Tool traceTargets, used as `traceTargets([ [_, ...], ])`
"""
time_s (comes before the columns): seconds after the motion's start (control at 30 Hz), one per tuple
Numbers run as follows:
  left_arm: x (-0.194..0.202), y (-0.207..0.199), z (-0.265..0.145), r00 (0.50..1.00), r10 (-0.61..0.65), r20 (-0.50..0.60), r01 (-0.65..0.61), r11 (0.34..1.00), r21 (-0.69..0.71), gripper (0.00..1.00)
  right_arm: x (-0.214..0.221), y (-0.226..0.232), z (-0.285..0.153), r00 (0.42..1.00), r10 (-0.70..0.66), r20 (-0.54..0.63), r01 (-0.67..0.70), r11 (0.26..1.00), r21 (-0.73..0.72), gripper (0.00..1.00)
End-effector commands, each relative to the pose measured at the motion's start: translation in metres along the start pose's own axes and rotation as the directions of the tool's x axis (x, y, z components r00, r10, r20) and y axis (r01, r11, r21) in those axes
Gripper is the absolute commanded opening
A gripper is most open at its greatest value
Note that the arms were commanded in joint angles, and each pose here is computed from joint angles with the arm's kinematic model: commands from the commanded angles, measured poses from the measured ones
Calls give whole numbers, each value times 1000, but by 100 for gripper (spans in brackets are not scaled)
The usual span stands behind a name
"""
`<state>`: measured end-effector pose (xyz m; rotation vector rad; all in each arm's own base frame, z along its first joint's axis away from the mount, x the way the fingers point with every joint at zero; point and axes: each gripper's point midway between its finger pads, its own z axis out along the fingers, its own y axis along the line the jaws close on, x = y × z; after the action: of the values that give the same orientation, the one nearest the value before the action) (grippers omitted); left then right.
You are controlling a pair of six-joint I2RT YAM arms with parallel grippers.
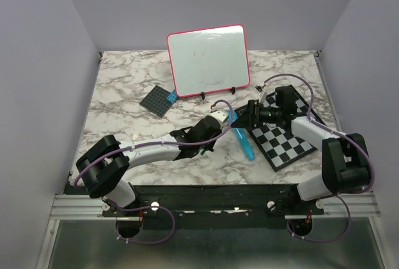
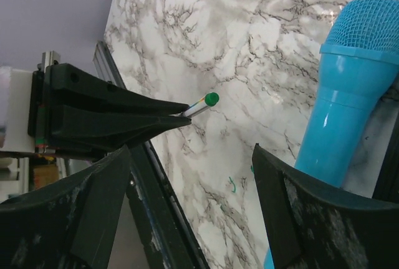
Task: Write a sentence on the whiteboard
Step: Open the whiteboard marker at the center of the board.
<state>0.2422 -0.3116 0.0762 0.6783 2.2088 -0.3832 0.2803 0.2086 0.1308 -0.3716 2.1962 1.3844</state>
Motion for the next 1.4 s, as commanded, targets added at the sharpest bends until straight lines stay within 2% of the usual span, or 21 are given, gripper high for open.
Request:
traceTargets([
  [0.0, -24, -16, -7, 996, -19, 86, 11, 996, 94, 11, -5, -2, 15, 998, 64, -23, -65, 998, -6, 84],
  [0.17, -33, -28, -8, 994, -26, 109, 9, 988, 151, 10, 7, 0, 30, 988, 123, -97, -128, 991, -47, 74],
  [0.27, -36, -32, -8, 993, -28, 113, 8, 985, 171, 10, 11, 5, 36, 985, 119, -122, -127, 990, -61, 73],
  [0.47, -41, -37, -9, 991, -36, 125, 11, 981, 196, 10, 15, 7, 40, 981, 133, -142, -144, 987, -65, 70],
  [0.87, -47, -36, -10, 989, -42, 141, 15, 982, 188, 10, 24, 15, 47, 969, 155, -193, -176, 980, -97, 53],
  [0.97, -49, -36, -11, 989, -45, 143, 17, 982, 189, 10, 25, 17, 49, 967, 157, -203, -181, 978, -104, 46],
  [1.1, -50, -35, -13, 987, -53, 151, 24, 982, 187, 10, 24, 19, 50, 968, 148, -202, -172, 979, -107, 17],
  [1.17, -53, -34, -17, 984, -68, 166, 37, 982, 186, 11, 24, 19, 49, 969, 140, -202, -164, 980, -109, 13],
  [1.27, -56, -29, -25, 977, -87, 193, 54, 983, 173, 37, 21, 20, 49, 974, 121, -192, -143, 984, -106, 8],
  [1.3, -52, -24, -27, 977, -97, 191, 67, 985, 158, 60, 19, 20, 48, 976, 112, -188, -133, 985, -107, 8],
  [1.37, -59, -18, -43, 967, -121, 224, 85, 983, 162, 78, 16, 24, 46, 980, 85, -180, -107, 988, -114, 8],
])
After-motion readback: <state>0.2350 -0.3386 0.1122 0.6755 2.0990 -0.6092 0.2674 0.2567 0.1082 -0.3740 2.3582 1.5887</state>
